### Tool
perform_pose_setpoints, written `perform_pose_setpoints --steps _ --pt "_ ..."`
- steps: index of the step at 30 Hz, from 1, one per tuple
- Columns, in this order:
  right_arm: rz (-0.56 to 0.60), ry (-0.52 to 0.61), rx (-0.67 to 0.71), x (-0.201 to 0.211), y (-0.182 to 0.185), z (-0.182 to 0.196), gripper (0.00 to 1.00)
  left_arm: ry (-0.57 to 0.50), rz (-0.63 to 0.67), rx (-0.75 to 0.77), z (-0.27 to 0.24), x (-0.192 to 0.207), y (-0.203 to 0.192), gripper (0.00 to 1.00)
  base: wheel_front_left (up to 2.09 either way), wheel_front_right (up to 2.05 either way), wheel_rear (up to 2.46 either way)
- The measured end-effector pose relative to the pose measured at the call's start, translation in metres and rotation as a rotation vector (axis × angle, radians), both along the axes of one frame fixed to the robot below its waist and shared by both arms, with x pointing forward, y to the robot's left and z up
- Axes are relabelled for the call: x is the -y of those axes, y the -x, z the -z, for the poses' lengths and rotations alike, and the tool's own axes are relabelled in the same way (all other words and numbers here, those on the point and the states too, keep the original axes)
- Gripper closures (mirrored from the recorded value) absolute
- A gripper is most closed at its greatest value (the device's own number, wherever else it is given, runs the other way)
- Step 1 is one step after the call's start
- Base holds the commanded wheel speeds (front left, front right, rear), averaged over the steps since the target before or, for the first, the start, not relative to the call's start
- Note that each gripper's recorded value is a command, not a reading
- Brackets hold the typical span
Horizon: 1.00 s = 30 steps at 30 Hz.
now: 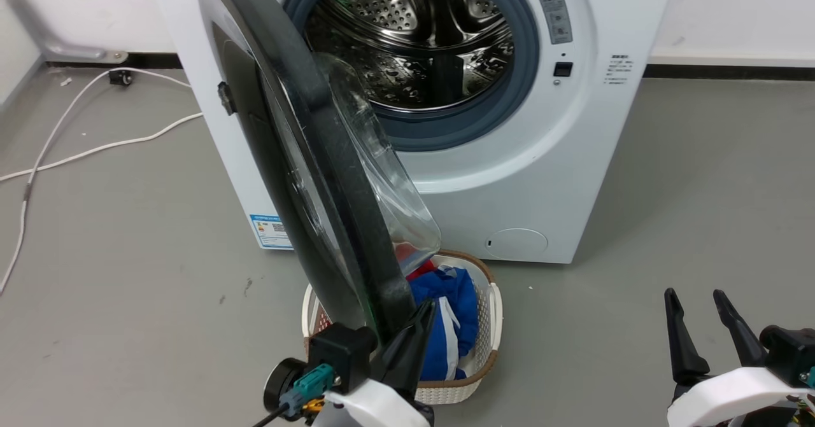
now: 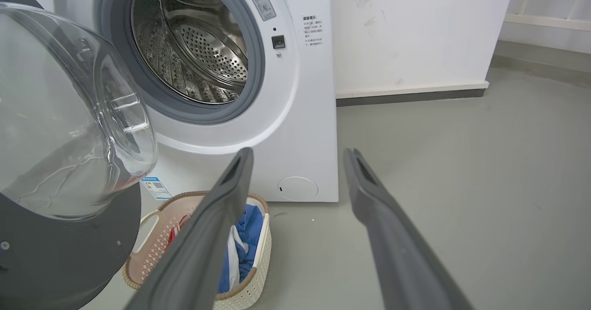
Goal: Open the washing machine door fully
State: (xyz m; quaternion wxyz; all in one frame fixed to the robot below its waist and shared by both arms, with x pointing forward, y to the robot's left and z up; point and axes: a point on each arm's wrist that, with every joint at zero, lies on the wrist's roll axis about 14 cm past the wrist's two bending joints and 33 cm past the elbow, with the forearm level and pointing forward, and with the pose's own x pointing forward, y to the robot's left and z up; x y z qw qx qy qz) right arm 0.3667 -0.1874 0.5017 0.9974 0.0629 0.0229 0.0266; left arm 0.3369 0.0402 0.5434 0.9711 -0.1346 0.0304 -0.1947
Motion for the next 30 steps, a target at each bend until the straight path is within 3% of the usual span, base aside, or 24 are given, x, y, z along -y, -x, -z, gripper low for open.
perform_pose_setpoints --steps 20,26,30 --pt "-0.134 0.006 0.002 -0.047 -0.027 -0.003 0.00 -0.038 -0.208 -0.004 -0.005 -0.064 0.035 1.00 0.00 0.00 0.00" --pt "-0.162 0.001 -0.003 -0.057 -0.032 -0.002 0.00 -0.067 -0.209 0.010 -0.004 -0.069 0.038 1.00 0.00 0.00 0.00" --pt "-0.170 -0.002 -0.007 -0.060 -0.034 -0.001 0.00 -0.104 -0.141 0.038 -0.006 -0.059 0.031 1.00 0.00 0.00 0.00"
